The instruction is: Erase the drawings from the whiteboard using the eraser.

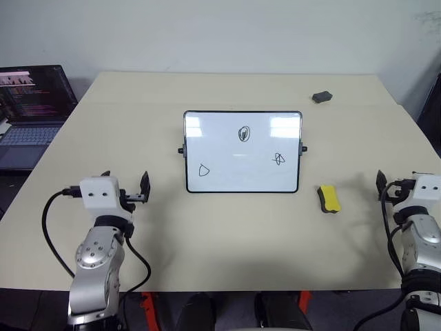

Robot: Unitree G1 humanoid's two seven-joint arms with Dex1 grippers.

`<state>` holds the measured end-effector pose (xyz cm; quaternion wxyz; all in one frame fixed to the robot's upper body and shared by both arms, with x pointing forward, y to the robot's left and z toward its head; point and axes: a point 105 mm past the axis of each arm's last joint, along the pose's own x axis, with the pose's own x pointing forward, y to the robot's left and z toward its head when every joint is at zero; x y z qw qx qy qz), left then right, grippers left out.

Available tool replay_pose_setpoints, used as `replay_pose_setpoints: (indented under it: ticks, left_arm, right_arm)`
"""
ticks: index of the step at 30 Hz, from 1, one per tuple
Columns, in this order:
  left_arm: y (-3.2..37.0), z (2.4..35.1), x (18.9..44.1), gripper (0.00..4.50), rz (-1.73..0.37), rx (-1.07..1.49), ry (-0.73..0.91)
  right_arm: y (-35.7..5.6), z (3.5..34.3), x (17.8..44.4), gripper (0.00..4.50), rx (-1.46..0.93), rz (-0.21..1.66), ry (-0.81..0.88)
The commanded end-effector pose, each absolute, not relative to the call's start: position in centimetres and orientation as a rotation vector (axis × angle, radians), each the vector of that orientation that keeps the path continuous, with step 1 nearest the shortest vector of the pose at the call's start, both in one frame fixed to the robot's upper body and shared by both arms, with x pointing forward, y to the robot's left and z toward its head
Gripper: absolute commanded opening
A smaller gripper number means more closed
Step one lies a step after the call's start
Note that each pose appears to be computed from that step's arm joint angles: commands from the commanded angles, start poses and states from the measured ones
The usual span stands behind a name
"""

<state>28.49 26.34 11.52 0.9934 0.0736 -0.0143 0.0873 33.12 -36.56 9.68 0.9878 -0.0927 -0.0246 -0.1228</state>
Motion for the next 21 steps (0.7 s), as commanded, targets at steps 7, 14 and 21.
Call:
replay_pose_setpoints:
  ticks: [7,14,21]
  left_arm:
    - [25.3,12.0,27.2,4.50,0.225,0.109,-0.071]
    - [25.8,12.8,26.2,4.50,0.106,0.057,-0.102]
    - [25.8,14.4,25.4,4.50,-0.077,0.108,-0.094]
  right_arm:
    - [-37.5,12.5,33.6,4.46,-0.225,-0.297,-0.105]
    - [-35.7,14.4,32.8,4.46,-0.193,-0.256,-0.181]
    - [-30.6,14.7,31.8,4.46,-0.030,-0.125,-0.178]
